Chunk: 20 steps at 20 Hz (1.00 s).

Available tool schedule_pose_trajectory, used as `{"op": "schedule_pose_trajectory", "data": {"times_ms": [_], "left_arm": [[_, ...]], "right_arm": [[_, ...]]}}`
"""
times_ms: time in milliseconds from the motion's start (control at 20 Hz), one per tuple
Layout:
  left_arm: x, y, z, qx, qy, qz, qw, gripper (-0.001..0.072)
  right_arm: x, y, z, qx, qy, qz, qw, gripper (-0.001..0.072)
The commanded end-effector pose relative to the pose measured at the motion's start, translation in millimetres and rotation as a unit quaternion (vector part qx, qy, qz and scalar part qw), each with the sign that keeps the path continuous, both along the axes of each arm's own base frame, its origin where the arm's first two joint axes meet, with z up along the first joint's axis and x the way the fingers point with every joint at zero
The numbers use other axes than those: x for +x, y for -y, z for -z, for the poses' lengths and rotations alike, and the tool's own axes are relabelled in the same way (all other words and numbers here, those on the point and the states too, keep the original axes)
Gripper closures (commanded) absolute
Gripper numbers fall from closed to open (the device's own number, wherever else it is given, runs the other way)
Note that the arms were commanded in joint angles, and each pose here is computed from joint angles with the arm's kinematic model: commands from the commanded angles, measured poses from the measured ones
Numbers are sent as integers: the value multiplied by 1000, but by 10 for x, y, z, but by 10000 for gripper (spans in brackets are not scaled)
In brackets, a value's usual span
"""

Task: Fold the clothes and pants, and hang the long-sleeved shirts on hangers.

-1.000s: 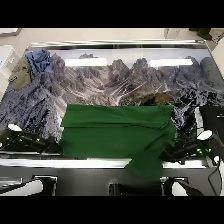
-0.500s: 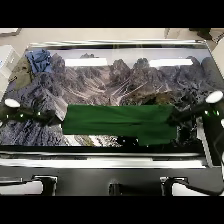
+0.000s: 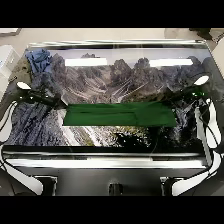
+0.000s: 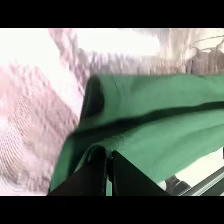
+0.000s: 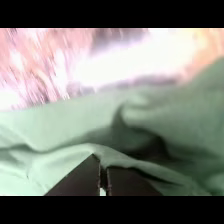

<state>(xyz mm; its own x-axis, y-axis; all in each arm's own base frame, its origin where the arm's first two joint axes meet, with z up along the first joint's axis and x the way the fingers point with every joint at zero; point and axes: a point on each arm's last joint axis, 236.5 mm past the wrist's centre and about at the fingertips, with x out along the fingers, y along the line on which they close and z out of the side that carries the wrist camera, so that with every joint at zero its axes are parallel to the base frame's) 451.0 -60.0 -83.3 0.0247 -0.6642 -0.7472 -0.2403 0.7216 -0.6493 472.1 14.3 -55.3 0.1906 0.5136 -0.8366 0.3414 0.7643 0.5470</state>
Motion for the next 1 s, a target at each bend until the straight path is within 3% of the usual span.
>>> {"op": "schedule_pose_trajectory", "data": {"times_ms": [0, 50, 100, 150, 200, 250, 300, 350, 400, 650, 950], "left_arm": [[23, 69, 221, -3, -27, 5, 1000, 677], [21, 86, 235, -5, -33, 1, 999, 667], [37, 107, 200, -10, -29, 0, 1000, 573], [58, 125, 111, -23, -24, -2, 999, 372], [54, 109, 2, -32, -22, 2, 999, 177], [28, 43, -134, -36, -18, 13, 999, 103], [0, -68, -288, -35, -10, 24, 999, 102], [-37, -189, -401, -29, -6, 27, 999, 86], [-87, -340, -505, -18, -4, 25, 1000, -12], [-238, -657, -993, 8, 3, -13, 1000, -11], [-320, -167, -1571, 29, 72, 41, 996, -10]], "right_arm": [[108, -58, 167, 23, -9, 18, 1000, 679], [92, -77, 184, 28, -15, 18, 999, 678], [93, -102, 167, 35, -15, 18, 999, 678], [121, -103, 108, 41, -9, 21, 999, 651], [142, -58, -2, 45, -2, 21, 999, 538], [150, 24, -148, 46, 9, 15, 999, 347], [128, 200, -310, 39, 30, -3, 999, 128], [57, 405, -415, 37, 34, -6, 999, 41], [-60, 645, -444, 43, 21, 11, 999, 22], [-727, 1120, 72, 70, -81, 37, 994, -3], [-579, 628, 409, 167, -51, 0, 985, -5]]}}
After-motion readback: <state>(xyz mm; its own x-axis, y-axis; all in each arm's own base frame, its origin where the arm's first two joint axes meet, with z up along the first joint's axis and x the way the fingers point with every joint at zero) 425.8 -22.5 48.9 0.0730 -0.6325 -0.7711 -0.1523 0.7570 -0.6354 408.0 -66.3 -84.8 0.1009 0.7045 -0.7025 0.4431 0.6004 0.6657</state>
